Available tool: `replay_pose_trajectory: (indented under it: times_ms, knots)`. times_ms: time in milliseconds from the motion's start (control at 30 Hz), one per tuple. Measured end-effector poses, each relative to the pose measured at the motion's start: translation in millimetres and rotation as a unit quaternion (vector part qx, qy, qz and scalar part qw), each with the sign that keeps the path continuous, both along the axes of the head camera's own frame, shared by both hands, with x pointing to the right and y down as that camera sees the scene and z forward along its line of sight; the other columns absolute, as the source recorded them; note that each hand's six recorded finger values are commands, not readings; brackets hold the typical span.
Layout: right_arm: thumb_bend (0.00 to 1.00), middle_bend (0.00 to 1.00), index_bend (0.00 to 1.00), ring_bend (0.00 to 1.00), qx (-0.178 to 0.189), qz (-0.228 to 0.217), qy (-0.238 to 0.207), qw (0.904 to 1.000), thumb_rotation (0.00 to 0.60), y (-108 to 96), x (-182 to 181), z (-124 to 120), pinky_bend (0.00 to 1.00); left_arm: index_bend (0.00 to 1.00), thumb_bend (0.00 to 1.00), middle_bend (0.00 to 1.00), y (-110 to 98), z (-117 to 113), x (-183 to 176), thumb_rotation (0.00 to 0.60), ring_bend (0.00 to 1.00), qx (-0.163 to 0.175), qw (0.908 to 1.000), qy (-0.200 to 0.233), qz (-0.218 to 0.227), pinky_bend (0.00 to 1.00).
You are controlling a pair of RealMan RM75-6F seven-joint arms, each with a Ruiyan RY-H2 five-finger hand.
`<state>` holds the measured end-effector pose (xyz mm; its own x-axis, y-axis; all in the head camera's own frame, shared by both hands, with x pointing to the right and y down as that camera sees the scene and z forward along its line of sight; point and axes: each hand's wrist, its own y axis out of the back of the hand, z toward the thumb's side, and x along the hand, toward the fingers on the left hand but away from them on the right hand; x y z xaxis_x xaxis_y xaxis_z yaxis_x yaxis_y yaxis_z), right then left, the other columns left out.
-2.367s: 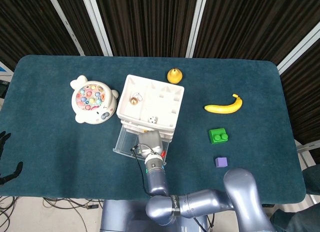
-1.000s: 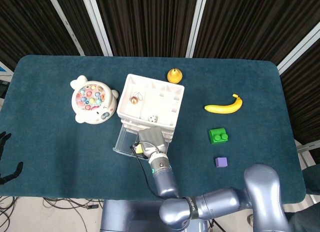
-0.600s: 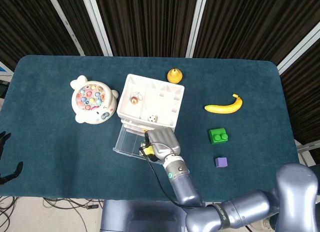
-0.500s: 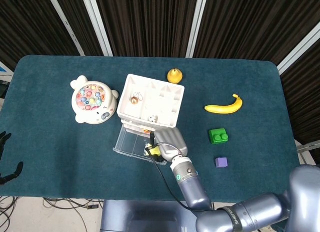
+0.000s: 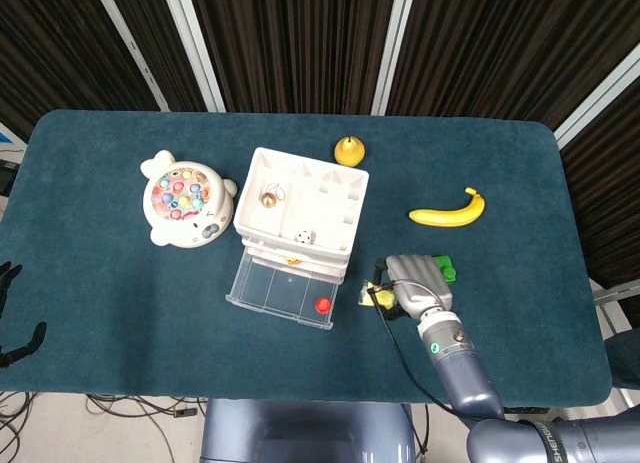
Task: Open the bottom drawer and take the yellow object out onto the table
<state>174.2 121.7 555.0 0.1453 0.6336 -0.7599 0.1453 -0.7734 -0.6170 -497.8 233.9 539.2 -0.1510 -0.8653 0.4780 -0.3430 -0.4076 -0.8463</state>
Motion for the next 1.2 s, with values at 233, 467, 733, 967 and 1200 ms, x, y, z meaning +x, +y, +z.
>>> replay_pose_trajectory:
  times_ms: [233, 467, 733, 967, 1200]
  knots:
    - [0.36, 1.0, 0.56, 1.0, -0.002, 0.015, 0.046, 0.9988, 0.6, 0, 43, 29, 1.0, 0.03, 0.37, 0.0, 0, 0, 2, 0.6, 0.0, 0.0, 1.0, 0.0, 0.002, 0.0]
    - [0.35, 1.0, 0.56, 1.0, -0.013, 0.019, 0.067, 0.9975, 0.6, 6, 59, 65, 1.0, 0.03, 0.37, 0.0, 0, 1, 1, 0.6, 0.0, -0.001, 1.0, -0.001, 0.0, 0.0]
    - [0.3, 1.0, 0.56, 1.0, -0.035, 0.006, 0.084, 0.9959, 0.6, 23, 53, 106, 1.0, 0.03, 0.37, 0.0, 0, 1, 1, 0.6, 0.0, -0.002, 1.0, 0.0, 0.001, 0.0]
    - [0.31, 1.0, 0.56, 1.0, -0.046, -0.002, 0.085, 0.9953, 0.6, 28, 36, 128, 1.0, 0.03, 0.37, 0.0, 0, 1, 0, 0.6, 0.0, -0.002, 1.0, 0.0, -0.001, 0.0]
    - [0.22, 1.0, 0.51, 1.0, -0.046, -0.005, 0.092, 0.9947, 0.6, 22, 23, 138, 1.0, 0.03, 0.37, 0.0, -1, 1, -1, 0.6, 0.0, -0.002, 1.0, 0.001, -0.003, 0.0]
